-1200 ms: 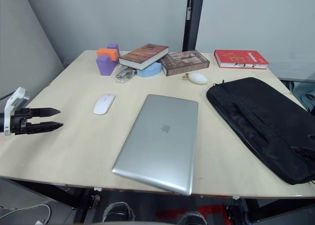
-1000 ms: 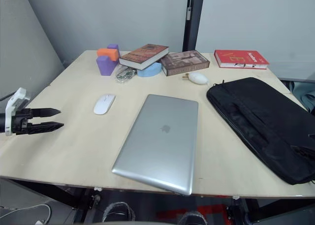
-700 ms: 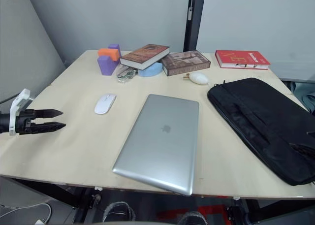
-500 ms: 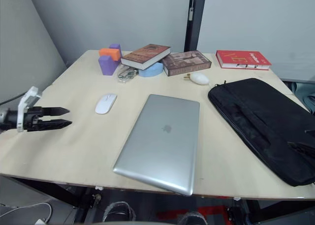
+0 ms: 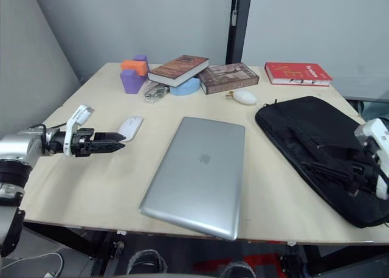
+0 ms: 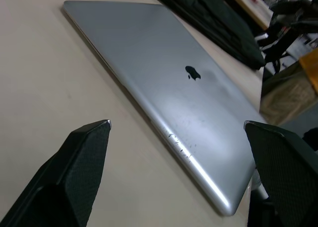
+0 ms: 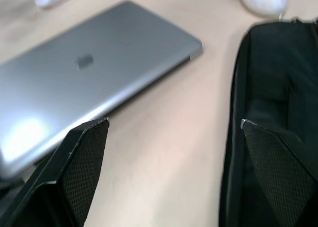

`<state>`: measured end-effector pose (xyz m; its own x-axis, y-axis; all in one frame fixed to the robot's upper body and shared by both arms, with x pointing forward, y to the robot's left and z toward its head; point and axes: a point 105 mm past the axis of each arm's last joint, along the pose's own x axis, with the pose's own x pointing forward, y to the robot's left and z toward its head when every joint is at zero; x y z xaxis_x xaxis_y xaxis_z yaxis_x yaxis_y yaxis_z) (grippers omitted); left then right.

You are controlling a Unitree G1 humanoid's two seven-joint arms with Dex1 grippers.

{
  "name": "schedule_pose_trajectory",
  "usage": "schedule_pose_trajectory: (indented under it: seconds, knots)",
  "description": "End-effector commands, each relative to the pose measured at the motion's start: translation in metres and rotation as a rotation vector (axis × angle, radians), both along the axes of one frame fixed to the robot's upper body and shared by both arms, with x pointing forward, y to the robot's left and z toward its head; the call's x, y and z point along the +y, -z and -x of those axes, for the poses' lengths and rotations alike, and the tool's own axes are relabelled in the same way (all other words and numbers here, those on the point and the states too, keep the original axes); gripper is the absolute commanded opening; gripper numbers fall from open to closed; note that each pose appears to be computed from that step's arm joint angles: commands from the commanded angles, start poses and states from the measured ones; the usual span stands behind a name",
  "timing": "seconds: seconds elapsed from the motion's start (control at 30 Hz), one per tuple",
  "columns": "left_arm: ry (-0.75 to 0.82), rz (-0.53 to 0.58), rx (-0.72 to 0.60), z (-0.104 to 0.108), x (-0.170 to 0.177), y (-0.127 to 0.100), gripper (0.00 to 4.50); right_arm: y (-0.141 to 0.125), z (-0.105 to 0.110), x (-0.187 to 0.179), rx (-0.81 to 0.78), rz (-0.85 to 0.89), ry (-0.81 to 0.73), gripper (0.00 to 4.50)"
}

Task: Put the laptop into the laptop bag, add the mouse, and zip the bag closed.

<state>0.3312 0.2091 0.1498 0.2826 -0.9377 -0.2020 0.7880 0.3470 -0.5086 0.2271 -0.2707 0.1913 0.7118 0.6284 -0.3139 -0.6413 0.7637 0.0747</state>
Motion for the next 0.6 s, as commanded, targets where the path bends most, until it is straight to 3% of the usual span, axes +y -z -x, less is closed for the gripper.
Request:
schedule_pose_trajectory:
  seconds: [0.03,0.23,0.37,0.57,0.6]
  knots:
    - [0.011,0.051,0.113,-0.004,-0.023,0.005,4.5,0.019,-0.005,0.029,0.054,-0.035,-0.062,4.46]
    - [0.032,0.032,0.186,-0.004,-0.039,0.021,4.5,0.032,-0.012,0.04,0.096,-0.06,-0.082,4.46]
    - [-0.011,0.062,0.225,-0.017,-0.05,0.023,4.5,0.037,-0.022,0.049,0.114,-0.103,-0.076,4.46]
    - [0.012,0.048,0.26,-0.021,-0.067,0.031,4.5,0.062,-0.04,0.052,0.199,-0.099,0.001,4.46]
    - [0.016,0.046,0.263,-0.021,-0.068,0.031,4.5,0.063,-0.043,0.052,0.199,-0.112,0.008,4.22]
